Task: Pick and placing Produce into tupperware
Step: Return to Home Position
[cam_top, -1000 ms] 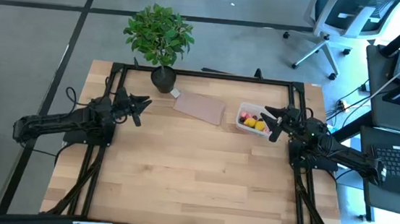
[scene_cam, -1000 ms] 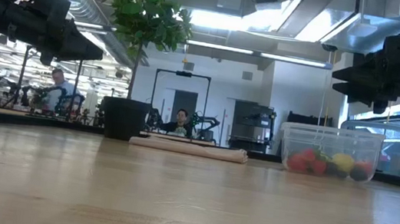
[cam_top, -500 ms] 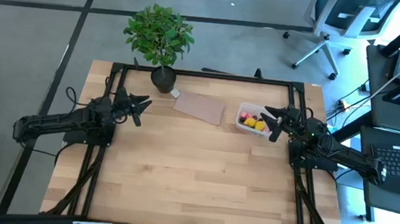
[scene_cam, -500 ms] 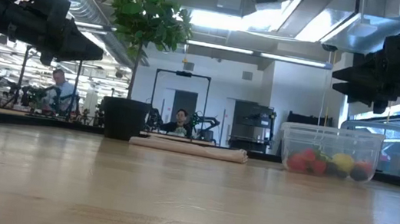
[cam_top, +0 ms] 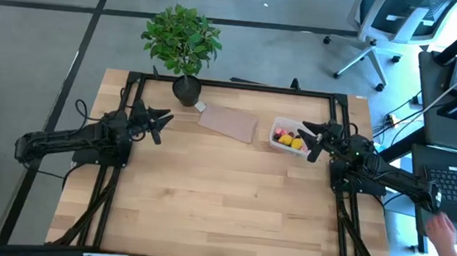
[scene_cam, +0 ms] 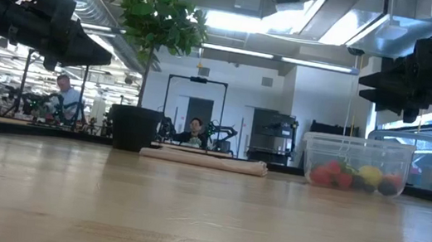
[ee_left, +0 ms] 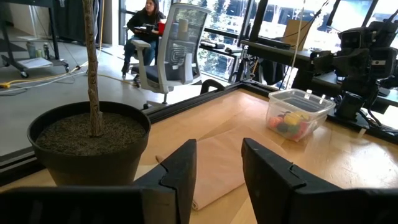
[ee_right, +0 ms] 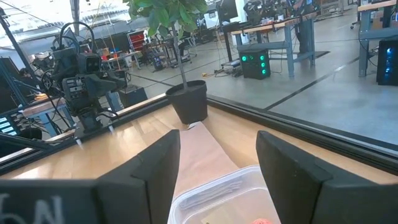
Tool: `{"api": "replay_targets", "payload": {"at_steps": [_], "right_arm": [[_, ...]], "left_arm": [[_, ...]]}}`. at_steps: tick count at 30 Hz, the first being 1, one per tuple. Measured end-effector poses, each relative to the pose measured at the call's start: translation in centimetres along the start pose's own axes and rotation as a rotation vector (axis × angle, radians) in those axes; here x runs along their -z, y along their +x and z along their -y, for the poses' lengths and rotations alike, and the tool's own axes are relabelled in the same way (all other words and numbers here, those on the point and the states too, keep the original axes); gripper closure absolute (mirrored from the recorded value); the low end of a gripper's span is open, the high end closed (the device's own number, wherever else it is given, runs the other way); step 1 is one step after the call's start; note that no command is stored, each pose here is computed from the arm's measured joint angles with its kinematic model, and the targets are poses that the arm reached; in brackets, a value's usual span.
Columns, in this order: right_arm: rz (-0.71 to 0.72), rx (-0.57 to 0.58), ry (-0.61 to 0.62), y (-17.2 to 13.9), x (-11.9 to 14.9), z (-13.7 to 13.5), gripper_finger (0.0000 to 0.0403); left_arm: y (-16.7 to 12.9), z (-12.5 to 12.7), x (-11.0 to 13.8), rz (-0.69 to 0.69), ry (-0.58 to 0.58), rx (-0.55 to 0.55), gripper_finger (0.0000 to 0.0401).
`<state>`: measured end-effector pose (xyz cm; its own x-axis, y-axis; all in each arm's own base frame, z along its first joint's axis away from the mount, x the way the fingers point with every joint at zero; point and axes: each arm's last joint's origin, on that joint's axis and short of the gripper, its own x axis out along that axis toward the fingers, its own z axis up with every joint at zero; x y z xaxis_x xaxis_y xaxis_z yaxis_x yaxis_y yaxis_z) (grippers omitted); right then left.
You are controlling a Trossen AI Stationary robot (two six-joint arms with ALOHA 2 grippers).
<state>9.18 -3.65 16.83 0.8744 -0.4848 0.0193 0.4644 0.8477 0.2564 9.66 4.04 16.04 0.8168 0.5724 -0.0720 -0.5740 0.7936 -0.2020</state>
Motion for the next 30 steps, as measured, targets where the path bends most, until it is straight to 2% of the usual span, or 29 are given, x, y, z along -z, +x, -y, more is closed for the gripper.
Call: {"api": "replay_targets", "payload": {"at_steps": [30], "right_arm": [[0.000, 0.000, -0.001, 0.00, 0.00, 0.00, 0.0189]], "left_arm": [[0.00, 0.00, 0.00, 0.000, 0.000, 0.000, 0.0330]]}}
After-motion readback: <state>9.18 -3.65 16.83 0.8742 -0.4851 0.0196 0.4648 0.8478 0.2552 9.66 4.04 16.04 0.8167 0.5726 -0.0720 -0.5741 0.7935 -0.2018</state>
